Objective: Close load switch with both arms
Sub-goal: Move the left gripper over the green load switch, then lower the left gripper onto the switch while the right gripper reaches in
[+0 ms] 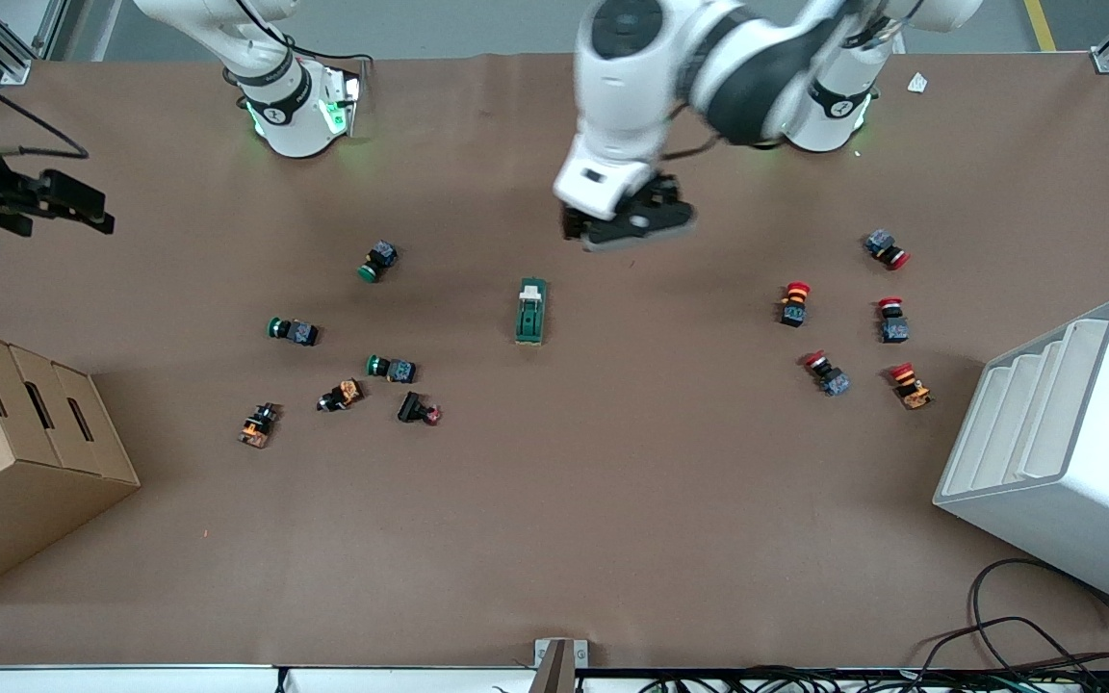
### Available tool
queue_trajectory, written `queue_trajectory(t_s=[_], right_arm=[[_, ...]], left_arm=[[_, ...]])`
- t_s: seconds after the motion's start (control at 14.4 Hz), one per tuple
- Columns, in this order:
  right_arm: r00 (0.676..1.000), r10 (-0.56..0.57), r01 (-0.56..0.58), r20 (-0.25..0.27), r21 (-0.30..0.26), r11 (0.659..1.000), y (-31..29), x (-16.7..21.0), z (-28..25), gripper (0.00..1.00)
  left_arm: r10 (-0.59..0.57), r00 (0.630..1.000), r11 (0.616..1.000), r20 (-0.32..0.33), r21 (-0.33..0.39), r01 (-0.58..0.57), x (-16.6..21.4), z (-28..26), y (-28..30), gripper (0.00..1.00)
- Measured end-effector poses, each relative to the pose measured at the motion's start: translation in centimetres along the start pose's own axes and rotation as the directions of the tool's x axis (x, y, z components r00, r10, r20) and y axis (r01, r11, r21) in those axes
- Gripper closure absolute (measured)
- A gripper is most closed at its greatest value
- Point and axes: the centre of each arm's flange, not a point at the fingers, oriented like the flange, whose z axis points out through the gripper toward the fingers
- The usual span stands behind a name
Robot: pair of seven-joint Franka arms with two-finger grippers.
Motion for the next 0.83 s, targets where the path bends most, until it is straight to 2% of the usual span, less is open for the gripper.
queue_trajectory(t_s=[0.21,0.35,0.55,0.69,0.83], right_arm=[[1.000,0.004,-0.004,0.009,-0.001,1.000,0.2,2.6,2.5,0.00],[0.999,0.003,-0.003,0.038,-0.002,1.000,0.2,4.6,5.2,0.00],[0.998,0.017,-0.017,0.066,-0.007,1.000,-1.9,6.3,7.5,0.00],[0.993,0.103,-0.102,0.059,-0.011,0.995,-5.2,6.7,8.3,0.00],[0.977,0.205,-0.206,0.051,0.009,0.979,-10.1,6.9,9.6,0.00]], left_arm=[[-0.055,0.994,0.998,-0.094,0.025,0.058,-6.4,4.8,4.5,0.00],[-0.075,0.979,0.996,-0.192,0.036,0.083,-10.7,8.2,6.7,0.00],[-0.099,0.930,0.994,-0.354,0.003,0.107,-16.7,13.7,9.0,0.00],[-0.074,0.886,0.997,-0.458,-0.019,0.074,-19.6,17.4,9.6,0.01],[-0.044,0.835,0.999,-0.548,-0.038,0.028,-21.2,21.2,9.8,0.03]])
